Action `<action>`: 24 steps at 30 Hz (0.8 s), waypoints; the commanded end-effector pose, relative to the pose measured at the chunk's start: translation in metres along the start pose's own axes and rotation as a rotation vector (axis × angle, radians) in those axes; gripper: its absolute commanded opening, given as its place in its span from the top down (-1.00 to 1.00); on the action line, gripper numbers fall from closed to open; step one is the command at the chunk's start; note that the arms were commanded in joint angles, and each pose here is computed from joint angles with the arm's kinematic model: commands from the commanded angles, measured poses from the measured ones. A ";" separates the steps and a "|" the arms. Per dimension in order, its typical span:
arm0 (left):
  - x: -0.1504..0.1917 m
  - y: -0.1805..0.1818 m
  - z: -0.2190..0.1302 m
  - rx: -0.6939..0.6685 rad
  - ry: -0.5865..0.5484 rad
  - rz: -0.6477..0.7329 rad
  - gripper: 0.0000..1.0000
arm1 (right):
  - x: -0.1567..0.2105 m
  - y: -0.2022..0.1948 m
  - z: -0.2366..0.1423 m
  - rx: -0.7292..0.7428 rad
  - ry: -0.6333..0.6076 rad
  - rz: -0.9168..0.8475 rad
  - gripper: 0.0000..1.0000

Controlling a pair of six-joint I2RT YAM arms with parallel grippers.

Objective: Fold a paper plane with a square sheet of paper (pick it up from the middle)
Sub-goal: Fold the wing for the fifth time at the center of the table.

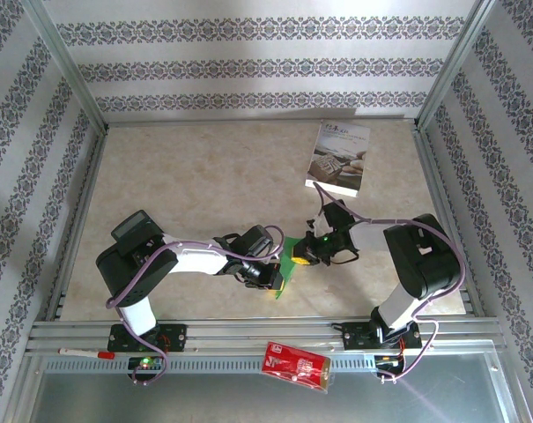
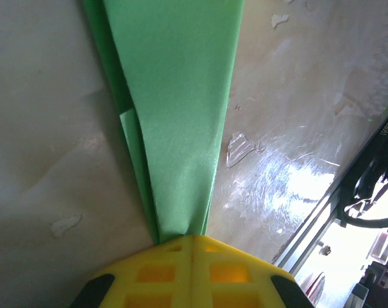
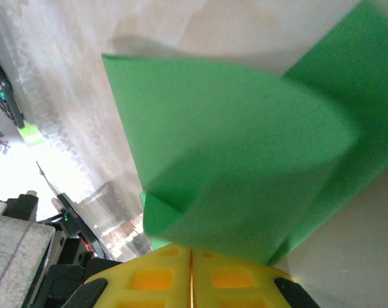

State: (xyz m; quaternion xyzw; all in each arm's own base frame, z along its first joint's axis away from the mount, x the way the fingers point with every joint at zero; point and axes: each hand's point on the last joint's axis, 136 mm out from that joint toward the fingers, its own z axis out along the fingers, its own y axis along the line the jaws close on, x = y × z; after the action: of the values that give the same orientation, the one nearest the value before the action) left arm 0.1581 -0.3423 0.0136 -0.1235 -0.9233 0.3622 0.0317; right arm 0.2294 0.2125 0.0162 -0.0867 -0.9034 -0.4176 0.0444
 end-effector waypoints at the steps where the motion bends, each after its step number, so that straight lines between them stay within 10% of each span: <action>1: 0.051 0.092 0.004 -0.327 0.121 -0.133 1.00 | -0.036 -0.027 -0.011 0.120 -0.136 -0.011 0.81; 24: 0.045 0.084 0.004 -0.305 0.104 -0.123 1.00 | -0.093 0.004 -0.067 0.085 -0.300 -0.037 0.83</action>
State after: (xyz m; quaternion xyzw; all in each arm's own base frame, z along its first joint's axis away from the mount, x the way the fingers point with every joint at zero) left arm 0.1582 -0.3420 0.0138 -0.1236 -0.9234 0.3622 0.0301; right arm 0.3188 0.1557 0.0296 -0.1458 -0.9155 -0.3683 -0.0702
